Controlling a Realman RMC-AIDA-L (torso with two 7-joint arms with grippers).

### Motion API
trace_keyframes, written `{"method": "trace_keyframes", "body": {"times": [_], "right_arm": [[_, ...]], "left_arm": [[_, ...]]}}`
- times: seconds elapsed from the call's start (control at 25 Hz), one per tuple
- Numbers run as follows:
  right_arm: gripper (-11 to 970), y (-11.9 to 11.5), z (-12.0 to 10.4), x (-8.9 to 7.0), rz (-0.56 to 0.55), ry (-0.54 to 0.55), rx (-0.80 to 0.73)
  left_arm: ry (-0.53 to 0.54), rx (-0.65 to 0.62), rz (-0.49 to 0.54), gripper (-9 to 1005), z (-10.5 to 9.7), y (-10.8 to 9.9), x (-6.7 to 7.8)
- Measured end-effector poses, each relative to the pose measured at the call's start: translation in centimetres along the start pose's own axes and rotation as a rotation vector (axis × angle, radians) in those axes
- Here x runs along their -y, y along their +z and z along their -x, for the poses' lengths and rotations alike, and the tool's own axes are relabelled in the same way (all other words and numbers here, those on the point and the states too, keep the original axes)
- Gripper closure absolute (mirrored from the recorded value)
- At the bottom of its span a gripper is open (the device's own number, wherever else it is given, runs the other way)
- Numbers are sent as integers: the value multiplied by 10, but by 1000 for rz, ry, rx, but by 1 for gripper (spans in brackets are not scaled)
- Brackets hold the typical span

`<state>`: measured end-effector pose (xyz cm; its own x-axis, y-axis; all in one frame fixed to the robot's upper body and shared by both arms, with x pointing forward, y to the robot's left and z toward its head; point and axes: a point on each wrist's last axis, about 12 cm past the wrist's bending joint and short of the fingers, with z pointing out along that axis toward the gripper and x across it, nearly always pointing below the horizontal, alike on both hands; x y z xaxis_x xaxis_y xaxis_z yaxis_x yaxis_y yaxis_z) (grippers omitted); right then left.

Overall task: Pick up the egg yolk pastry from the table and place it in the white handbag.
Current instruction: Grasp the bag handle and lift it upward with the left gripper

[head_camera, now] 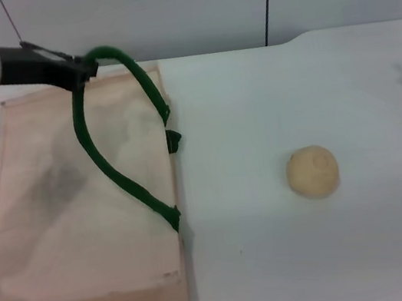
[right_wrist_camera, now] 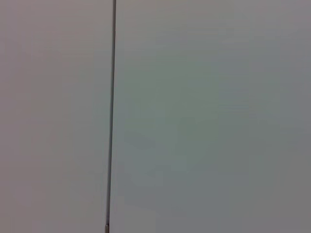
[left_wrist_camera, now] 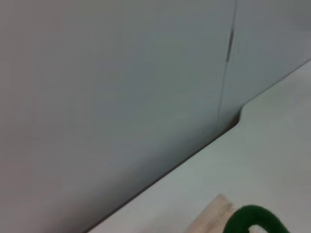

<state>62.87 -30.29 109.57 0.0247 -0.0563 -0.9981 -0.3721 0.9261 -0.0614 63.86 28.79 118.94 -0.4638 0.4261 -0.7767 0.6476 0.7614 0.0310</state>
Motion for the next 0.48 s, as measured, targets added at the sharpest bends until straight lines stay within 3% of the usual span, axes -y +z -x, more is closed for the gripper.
{"method": "trace_keyframes", "body": {"times": [0.24,0.48], "right_arm": [[260,2,-4,-5,33,-30,-43],[260,1,-13,-20,168,-48,-127]], "left_arm": [[25,30,-3,876,9,-26,4],[70,58,12,877,21,-46,8]]}}
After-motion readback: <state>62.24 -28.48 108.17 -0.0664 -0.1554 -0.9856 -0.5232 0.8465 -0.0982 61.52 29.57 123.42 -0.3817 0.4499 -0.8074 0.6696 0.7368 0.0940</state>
